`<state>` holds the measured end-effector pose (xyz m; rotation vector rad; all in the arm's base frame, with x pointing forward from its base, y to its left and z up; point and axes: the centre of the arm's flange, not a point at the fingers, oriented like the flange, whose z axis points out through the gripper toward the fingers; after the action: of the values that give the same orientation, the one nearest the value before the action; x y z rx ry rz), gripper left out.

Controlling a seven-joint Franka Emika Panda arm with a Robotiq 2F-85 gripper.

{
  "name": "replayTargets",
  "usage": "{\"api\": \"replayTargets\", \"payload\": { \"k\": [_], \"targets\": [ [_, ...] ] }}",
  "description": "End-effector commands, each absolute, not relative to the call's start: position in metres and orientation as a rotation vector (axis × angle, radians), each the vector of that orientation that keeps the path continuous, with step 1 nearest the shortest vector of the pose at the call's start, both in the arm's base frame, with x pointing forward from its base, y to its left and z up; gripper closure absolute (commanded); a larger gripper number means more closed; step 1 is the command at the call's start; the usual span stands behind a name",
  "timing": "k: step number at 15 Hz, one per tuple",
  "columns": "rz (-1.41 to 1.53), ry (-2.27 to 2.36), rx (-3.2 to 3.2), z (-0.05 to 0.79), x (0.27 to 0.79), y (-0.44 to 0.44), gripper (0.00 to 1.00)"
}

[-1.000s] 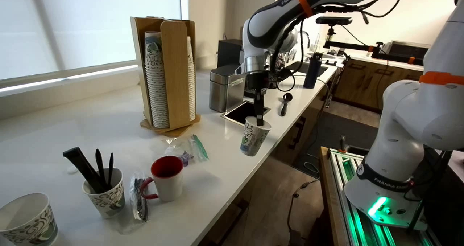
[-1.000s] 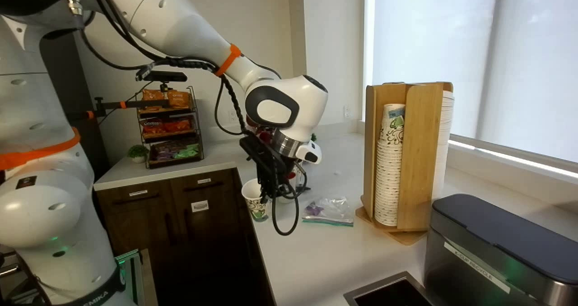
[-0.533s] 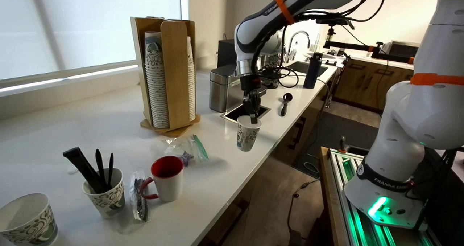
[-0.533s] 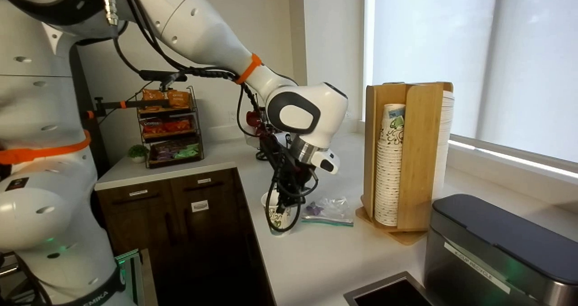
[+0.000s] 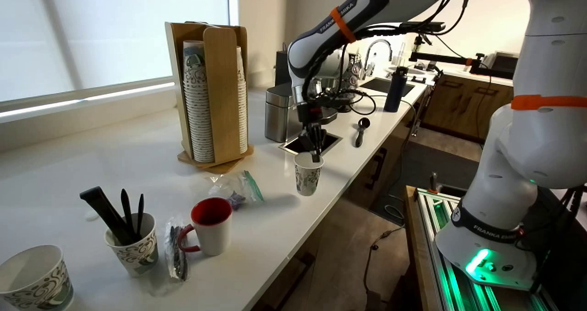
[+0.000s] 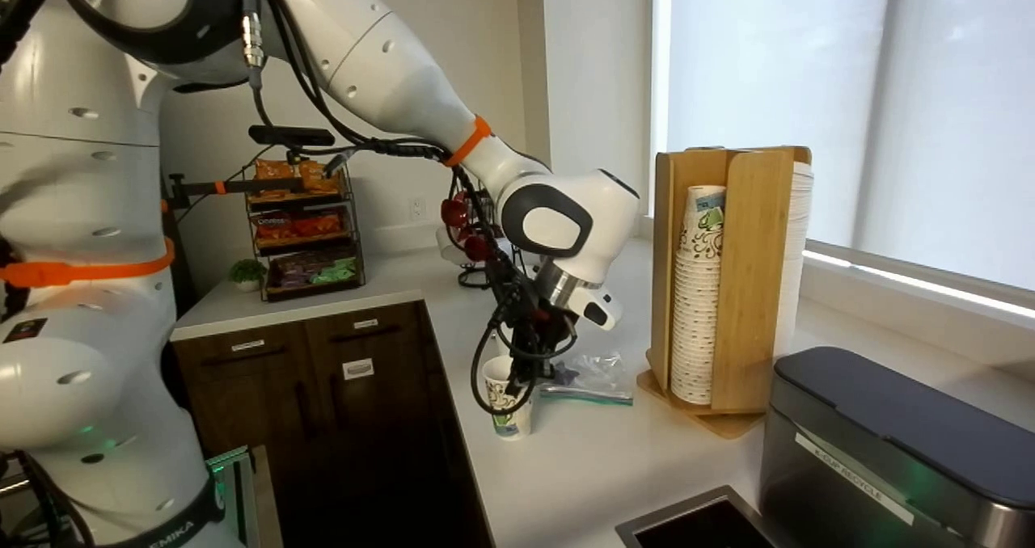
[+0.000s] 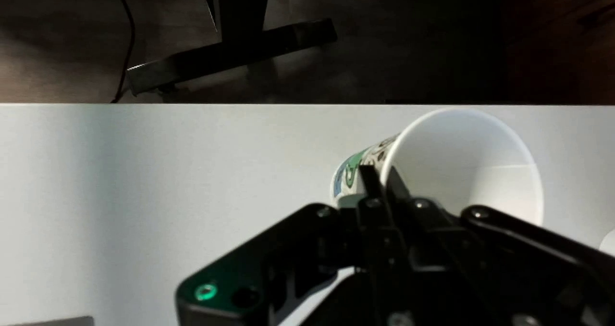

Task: Place the coffee cup on the right upright.

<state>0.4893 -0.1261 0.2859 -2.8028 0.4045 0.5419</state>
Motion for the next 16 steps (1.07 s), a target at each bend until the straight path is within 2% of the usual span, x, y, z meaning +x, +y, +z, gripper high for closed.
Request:
{"api": "replayTargets", "payload": {
  "k": [1, 16],
  "targets": [
    [0.562, 0.483, -2.782, 0.28, 0.498, -0.13, 0.99],
    [0.397, 0.671, -2.701, 0.266, 0.517, -0.129, 0.99]
  ]
}}
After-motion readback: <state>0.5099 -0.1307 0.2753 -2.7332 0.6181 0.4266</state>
